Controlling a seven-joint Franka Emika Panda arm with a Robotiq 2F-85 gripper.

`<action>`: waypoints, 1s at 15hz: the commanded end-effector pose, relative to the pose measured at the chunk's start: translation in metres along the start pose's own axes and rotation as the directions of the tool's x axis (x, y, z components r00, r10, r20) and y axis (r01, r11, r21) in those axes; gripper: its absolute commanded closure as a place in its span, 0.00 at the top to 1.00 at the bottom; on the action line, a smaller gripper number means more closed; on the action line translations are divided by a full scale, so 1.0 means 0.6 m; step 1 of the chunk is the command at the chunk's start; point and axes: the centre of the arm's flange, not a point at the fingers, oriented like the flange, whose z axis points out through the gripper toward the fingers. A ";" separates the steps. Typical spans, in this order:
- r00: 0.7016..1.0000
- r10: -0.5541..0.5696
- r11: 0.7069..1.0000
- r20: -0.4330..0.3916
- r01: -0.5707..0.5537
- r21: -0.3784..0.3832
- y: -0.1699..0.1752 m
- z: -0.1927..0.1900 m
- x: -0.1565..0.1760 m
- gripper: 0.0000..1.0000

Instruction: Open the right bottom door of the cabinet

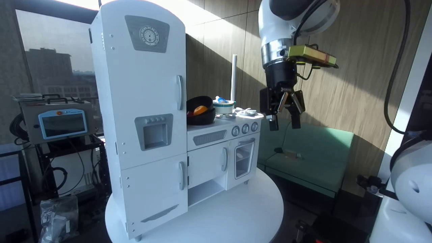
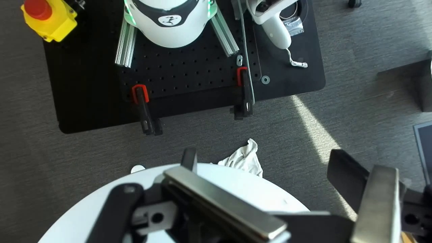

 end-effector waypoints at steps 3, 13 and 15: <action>0.986 0.100 0.994 -0.133 -0.094 0.047 0.055 0.156 0.018 1.00; 0.787 0.548 0.836 -0.284 -0.531 0.140 0.219 0.238 0.162 1.00; 0.719 0.636 0.770 -0.279 -0.610 0.185 0.252 0.255 0.179 1.00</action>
